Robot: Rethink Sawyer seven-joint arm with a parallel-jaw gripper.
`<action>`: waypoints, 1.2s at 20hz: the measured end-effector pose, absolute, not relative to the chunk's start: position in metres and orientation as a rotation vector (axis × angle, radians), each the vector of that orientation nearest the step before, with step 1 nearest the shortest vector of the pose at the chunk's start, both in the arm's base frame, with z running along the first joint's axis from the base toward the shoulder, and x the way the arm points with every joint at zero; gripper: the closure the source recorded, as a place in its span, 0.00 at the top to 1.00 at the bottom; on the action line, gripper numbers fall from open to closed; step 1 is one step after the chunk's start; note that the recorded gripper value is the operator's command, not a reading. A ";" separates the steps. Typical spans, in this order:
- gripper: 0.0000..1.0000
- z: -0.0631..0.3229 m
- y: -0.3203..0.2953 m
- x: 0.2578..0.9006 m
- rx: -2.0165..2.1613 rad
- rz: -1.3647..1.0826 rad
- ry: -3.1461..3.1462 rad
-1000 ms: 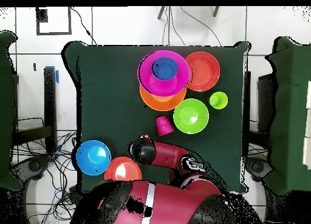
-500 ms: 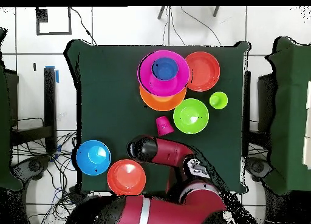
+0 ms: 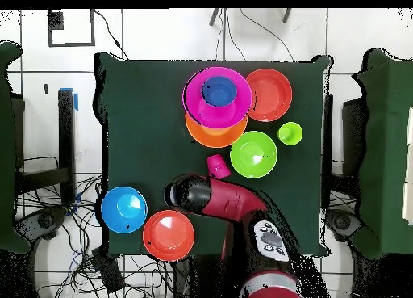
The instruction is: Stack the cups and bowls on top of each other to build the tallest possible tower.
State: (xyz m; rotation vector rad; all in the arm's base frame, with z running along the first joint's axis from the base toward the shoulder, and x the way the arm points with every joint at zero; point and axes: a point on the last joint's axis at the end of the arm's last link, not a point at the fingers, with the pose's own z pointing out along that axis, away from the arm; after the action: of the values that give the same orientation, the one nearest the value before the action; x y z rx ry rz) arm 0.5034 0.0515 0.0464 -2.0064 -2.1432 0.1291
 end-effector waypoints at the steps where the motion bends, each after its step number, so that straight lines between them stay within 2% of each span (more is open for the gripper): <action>1: 1.00 0.049 0.053 0.504 -2.013 0.120 -2.145; 5: 1.00 0.047 0.061 0.504 -2.054 0.062 -2.142; 16: 1.00 -0.011 0.117 0.485 -2.071 -0.140 -2.155; 24: 1.00 -0.020 0.161 0.450 -1.969 -0.161 -2.045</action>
State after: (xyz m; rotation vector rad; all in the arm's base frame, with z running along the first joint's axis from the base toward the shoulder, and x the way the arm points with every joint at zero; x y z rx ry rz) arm 0.4502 0.1614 -0.0198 -1.9688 -2.0450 -0.1610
